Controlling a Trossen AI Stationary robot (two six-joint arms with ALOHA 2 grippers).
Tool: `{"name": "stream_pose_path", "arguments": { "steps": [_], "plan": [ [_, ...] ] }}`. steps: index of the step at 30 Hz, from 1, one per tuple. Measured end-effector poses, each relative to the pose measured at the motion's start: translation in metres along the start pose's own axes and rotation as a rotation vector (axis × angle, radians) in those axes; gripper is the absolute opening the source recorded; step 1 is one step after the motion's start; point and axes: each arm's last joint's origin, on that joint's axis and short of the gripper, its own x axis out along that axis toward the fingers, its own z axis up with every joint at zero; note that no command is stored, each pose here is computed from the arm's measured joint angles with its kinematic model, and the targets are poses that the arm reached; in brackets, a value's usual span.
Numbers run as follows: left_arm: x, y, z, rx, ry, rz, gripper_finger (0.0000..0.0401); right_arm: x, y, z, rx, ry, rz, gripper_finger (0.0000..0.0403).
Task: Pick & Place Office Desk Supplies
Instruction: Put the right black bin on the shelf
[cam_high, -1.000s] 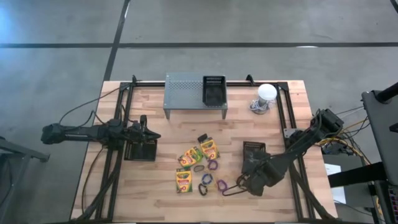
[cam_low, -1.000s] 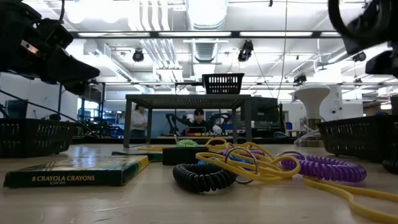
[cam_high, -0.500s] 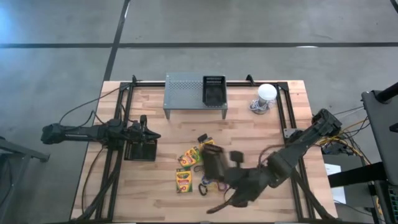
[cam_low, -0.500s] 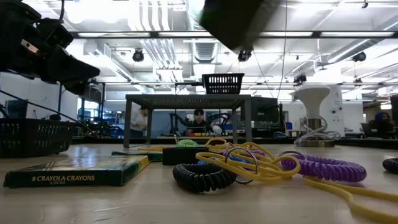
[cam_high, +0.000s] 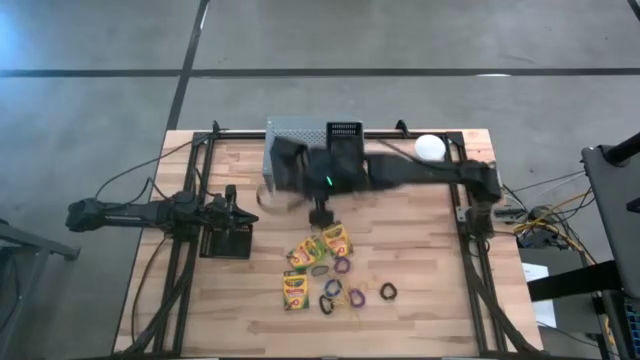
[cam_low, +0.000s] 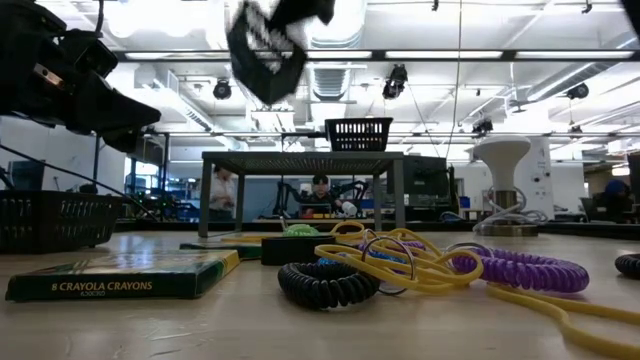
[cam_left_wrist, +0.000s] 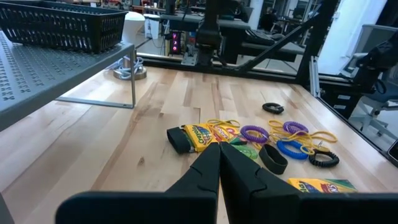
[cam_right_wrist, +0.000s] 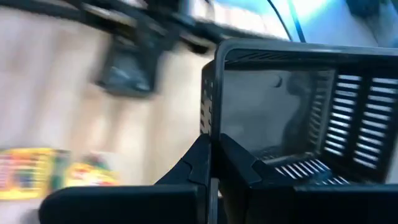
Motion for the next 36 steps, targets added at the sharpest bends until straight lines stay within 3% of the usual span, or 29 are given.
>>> {"name": "stream_pose_path", "arguments": {
  "steps": [4,8,14,22,36],
  "plan": [
    [0.0,0.0,0.0,0.0,-0.001,0.0,0.0014,0.025,-0.047,-0.007,0.031,0.101,-0.04,0.0012],
    [0.0,0.0,0.0,0.002,-0.003,0.0,0.0014,0.04,-0.069,-0.014,0.06,0.242,-0.048,0.0013],
    [0.0,0.0,0.001,0.003,-0.007,-0.001,0.0014,0.056,-0.066,-0.024,0.07,0.352,-0.041,0.0013],
    [0.0,0.0,0.0,0.0,-0.001,0.0,0.0014,0.054,-0.066,-0.029,0.095,0.402,-0.155,0.0016],
    [0.0,0.0,0.0,0.0,0.0,0.0,0.0014,0.048,-0.067,-0.024,0.126,0.372,-0.165,0.0122]
  ]
}}
